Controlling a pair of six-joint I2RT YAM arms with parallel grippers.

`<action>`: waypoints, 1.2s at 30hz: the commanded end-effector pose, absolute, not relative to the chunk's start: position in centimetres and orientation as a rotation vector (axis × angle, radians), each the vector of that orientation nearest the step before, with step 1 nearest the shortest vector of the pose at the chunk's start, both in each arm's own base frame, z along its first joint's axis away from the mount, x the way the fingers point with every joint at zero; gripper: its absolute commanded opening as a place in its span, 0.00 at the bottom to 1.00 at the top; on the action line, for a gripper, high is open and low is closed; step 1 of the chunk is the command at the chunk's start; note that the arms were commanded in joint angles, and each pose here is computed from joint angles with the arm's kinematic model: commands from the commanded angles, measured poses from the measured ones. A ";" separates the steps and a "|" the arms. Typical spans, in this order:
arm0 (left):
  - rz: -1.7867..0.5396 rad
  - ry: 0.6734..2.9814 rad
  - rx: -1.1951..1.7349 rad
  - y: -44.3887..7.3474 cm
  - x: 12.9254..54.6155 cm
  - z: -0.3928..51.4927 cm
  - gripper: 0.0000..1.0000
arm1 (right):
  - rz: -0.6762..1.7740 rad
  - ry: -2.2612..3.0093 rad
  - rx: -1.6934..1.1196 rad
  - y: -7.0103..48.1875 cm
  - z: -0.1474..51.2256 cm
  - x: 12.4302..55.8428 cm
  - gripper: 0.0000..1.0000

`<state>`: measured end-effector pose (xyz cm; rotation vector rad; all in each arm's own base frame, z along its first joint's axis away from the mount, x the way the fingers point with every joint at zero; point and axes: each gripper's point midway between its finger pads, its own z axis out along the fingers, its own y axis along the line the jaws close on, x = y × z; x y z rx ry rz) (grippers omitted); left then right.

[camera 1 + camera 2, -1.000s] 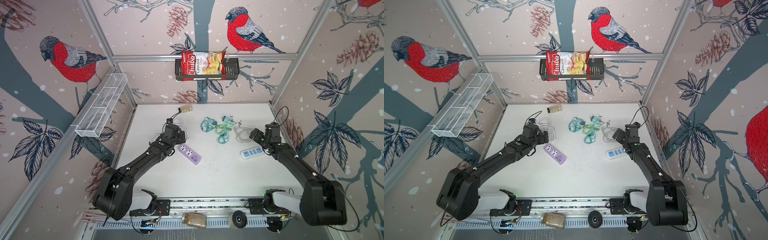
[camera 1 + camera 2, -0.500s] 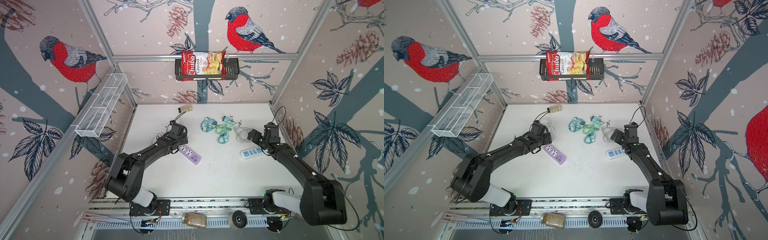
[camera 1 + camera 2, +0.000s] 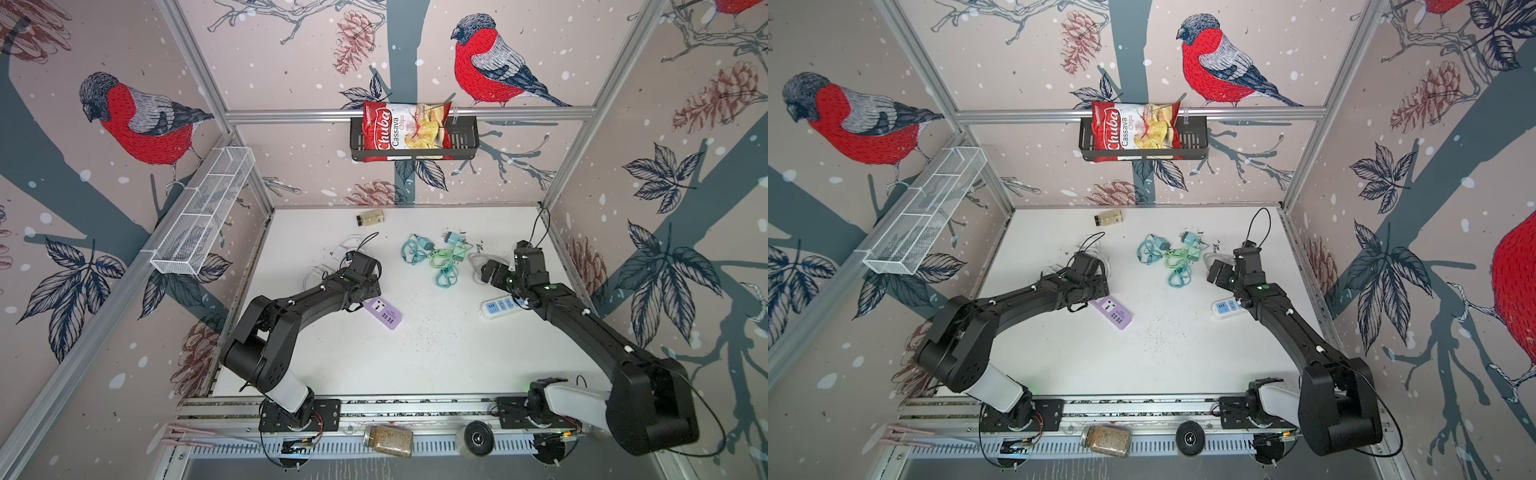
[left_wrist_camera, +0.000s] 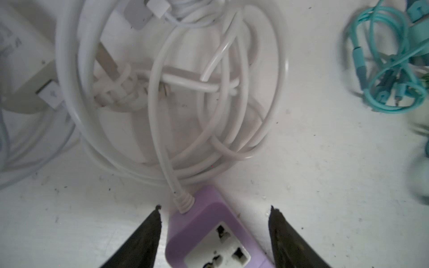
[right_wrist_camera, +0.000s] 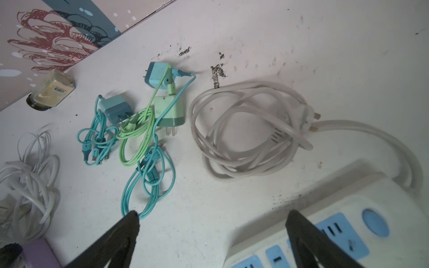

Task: Insert the plug
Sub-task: 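Move the left gripper toward white chargers while the right reaches the purple strip, then lower the right gripper onto the purple strip while the left hovers over chargers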

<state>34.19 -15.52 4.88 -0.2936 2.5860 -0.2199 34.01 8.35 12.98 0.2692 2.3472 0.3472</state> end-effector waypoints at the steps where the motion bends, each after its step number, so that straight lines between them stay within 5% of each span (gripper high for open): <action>1: -0.190 2.602 -0.343 -15.0 33.7 4.0 0.73 | 0.349 2.366 0.210 9.3 12.9 33.5 1.00; 16: -0.351 2.654 -0.205 -22.6 32.0 3.6 0.70 | 0.471 2.536 -0.152 17.2 10.4 30.2 1.00; 27: -0.501 2.669 -0.132 -27.5 29.6 4.0 0.71 | 0.500 2.580 -0.145 17.5 8.4 28.7 1.00; 36: -0.399 2.596 -0.130 -25.5 29.7 8.3 0.86 | 0.492 2.595 -0.194 18.2 8.1 27.9 1.00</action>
